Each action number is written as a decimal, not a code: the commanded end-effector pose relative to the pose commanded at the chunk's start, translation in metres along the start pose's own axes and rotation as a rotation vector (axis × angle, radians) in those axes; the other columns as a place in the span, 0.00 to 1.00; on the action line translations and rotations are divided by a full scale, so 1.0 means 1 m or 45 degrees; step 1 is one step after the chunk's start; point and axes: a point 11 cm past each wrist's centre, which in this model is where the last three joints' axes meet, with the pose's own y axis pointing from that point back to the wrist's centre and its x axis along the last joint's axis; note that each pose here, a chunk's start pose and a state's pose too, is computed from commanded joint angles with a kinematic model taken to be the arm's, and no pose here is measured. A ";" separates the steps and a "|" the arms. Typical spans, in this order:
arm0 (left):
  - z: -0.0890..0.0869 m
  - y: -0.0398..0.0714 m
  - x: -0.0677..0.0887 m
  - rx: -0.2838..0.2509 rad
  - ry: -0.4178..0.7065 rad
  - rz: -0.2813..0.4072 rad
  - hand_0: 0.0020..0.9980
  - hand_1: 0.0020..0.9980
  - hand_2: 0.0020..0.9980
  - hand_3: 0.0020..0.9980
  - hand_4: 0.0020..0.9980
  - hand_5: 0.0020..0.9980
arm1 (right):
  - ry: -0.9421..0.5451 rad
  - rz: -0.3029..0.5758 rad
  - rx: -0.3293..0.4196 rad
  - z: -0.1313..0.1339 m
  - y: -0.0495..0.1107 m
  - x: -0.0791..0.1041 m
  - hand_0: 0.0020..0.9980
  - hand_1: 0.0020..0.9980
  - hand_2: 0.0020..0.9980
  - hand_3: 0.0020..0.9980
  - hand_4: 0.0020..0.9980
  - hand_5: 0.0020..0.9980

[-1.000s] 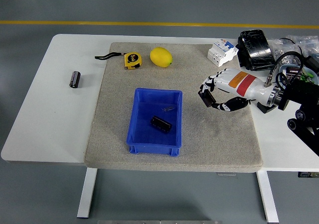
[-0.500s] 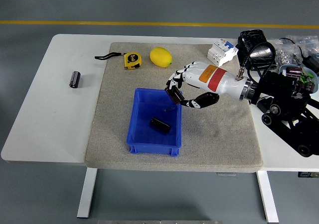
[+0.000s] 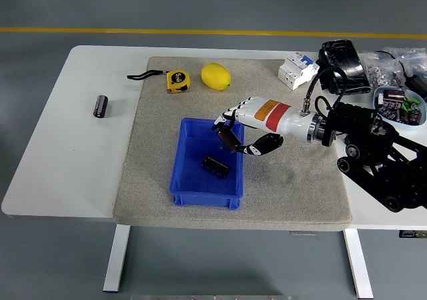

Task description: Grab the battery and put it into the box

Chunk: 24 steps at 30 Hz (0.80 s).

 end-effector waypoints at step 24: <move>-0.001 0.000 -0.003 0.000 0.013 0.003 0.69 0.70 0.82 0.82 0.73 1.00 | -0.433 0.350 -0.346 0.069 0.083 0.018 0.68 0.69 0.83 0.92 0.92 0.19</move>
